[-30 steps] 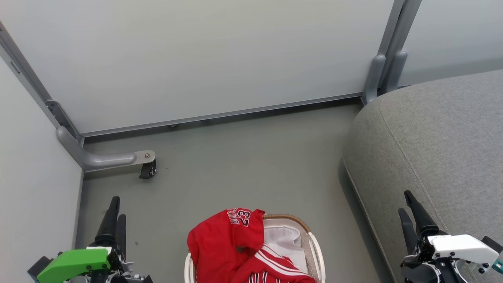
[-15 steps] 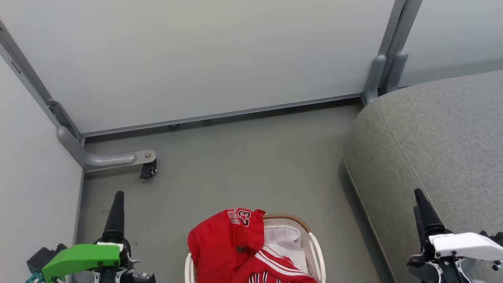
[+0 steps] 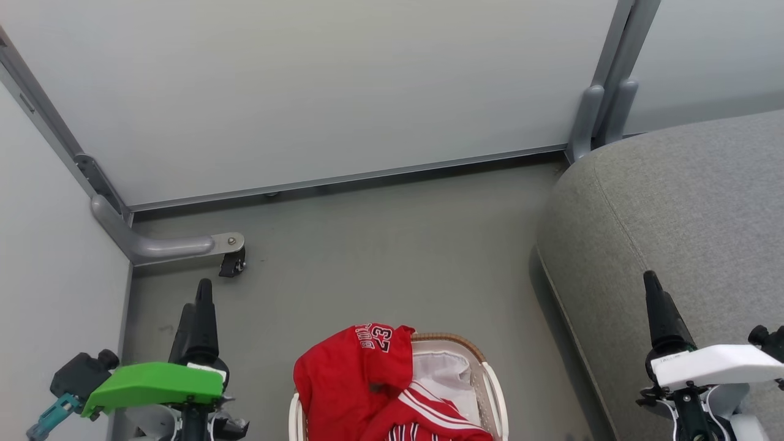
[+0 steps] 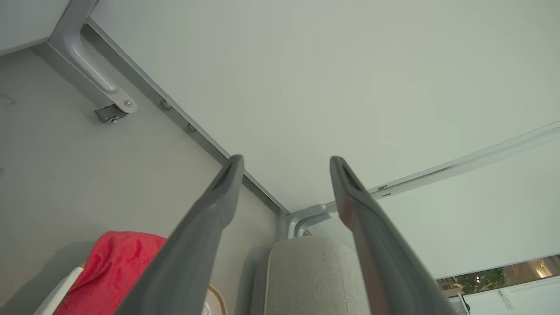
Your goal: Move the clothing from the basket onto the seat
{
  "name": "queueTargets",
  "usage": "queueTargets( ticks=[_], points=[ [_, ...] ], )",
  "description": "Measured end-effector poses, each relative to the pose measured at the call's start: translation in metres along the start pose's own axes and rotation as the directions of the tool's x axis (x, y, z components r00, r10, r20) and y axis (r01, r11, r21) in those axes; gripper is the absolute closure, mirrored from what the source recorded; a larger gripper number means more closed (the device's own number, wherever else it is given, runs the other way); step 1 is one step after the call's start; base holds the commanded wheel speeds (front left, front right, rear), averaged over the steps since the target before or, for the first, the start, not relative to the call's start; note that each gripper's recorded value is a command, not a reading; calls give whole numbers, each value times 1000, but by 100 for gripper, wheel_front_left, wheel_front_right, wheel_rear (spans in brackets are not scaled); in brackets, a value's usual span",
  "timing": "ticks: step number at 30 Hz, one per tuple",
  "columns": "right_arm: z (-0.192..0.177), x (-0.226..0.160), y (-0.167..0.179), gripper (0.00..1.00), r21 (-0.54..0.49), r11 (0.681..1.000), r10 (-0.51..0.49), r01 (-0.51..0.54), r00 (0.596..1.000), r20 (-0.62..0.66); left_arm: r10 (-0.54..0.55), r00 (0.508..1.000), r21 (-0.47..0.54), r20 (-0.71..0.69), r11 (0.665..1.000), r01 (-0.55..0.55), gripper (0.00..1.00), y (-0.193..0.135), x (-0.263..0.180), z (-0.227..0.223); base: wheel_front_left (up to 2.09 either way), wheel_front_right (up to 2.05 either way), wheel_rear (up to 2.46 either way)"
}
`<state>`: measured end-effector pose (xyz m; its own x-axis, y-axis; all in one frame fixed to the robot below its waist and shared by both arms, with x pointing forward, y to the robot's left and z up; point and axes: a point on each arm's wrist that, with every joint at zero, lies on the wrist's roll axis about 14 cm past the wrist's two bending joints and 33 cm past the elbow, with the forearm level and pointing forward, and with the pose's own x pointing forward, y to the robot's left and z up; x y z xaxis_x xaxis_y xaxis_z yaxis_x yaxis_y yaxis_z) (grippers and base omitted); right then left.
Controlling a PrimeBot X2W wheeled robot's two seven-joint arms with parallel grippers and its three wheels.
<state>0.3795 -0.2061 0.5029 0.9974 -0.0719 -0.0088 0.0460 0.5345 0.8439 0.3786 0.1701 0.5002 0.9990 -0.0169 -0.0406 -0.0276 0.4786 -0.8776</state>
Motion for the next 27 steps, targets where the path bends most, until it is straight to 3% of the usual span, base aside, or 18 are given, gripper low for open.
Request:
queueTargets(
  ticks=[10, 27],
  points=[
    [-7, -1, 6, 0, -217, 976, 26, -30, 999, -20, -18, 1000, 217, -19, 976, 22, 0, -6, -2, -10, 0, 0, 0],
    [-15, -7, 6, 0, -436, 898, 44, -56, 998, -38, 17, 1000, 450, -15, 893, -9, 0, 11, -14, -15, 0, 0, 0]
  ],
)
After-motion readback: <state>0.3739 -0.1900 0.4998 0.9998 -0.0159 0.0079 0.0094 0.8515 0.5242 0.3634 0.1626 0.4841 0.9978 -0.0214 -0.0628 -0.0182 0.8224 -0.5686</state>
